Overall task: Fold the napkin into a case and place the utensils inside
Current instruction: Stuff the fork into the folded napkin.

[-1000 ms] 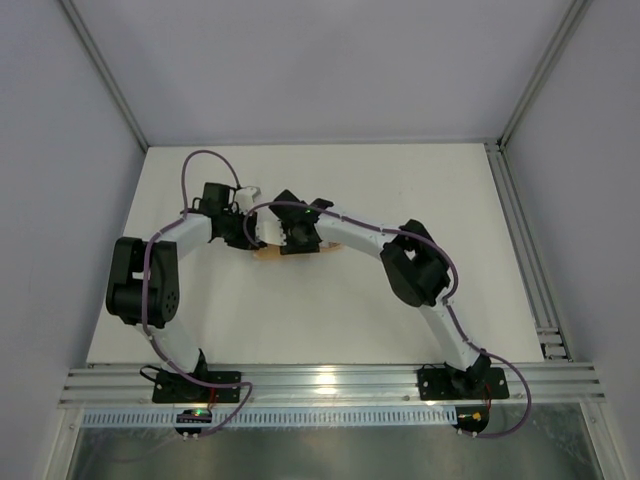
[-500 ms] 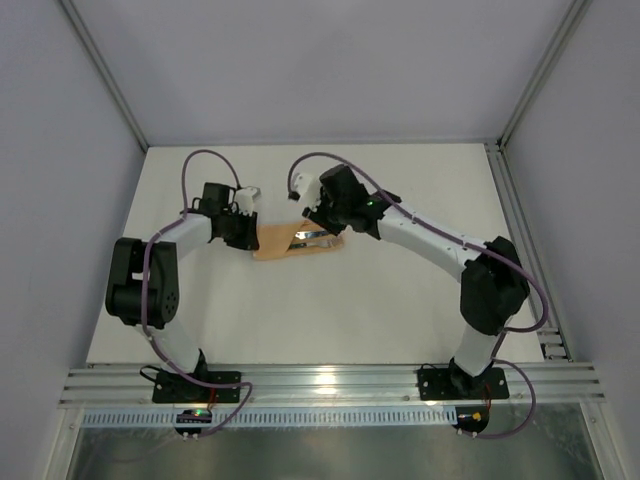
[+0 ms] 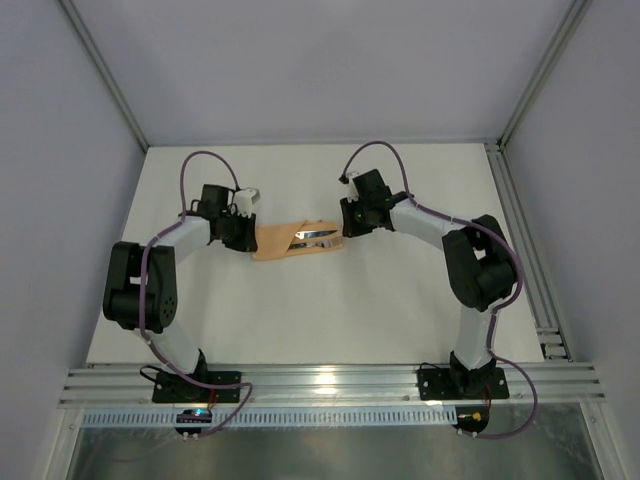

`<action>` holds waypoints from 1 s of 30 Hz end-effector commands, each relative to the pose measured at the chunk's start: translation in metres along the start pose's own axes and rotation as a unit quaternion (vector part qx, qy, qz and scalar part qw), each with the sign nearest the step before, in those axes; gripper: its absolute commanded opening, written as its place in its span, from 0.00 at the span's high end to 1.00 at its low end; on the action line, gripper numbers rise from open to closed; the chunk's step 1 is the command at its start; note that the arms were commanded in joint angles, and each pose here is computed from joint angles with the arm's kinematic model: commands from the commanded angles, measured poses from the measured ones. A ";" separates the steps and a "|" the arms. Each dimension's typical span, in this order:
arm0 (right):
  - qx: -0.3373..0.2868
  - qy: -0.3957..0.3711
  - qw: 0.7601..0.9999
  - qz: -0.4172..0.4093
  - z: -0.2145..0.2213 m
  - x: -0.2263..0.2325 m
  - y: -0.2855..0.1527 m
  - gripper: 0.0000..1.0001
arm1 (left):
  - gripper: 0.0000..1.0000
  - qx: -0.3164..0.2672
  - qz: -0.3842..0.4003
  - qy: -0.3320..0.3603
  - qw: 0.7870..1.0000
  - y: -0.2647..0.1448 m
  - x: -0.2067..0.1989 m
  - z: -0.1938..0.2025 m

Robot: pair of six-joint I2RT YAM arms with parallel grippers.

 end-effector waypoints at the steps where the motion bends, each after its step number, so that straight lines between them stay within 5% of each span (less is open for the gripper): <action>1: -0.044 0.027 0.998 -0.027 -0.019 0.010 -0.004 0.77 | 0.81 -0.016 -0.003 0.011 1.000 -0.006 0.001 -0.006; 13: -0.041 0.040 0.998 -0.040 -0.013 0.013 0.009 0.74 | 0.85 -0.015 -0.013 0.014 1.000 -0.009 0.004 -0.003; 20: -0.031 0.048 0.997 -0.051 -0.005 0.016 0.018 0.80 | 0.84 -0.016 -0.013 0.016 1.000 -0.010 0.004 -0.004; 25: -0.034 0.052 0.996 -0.065 -0.006 0.021 0.020 0.96 | 0.89 -0.014 -0.013 0.016 1.000 -0.009 0.005 -0.003; 30: -0.046 0.055 0.995 -0.074 -0.014 0.031 0.020 0.96 | 0.93 -0.017 -0.012 0.020 1.000 -0.008 0.005 -0.005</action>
Point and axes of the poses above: each gripper's point midway between its finger pads, its own y axis out along the fingers, its own x axis along the line the jaws close on, z = x × y, the point moved 1 cm from there along -y, back along the fingers, and after that the axes turned 8 degrees about -y, right-handed, at the moved point
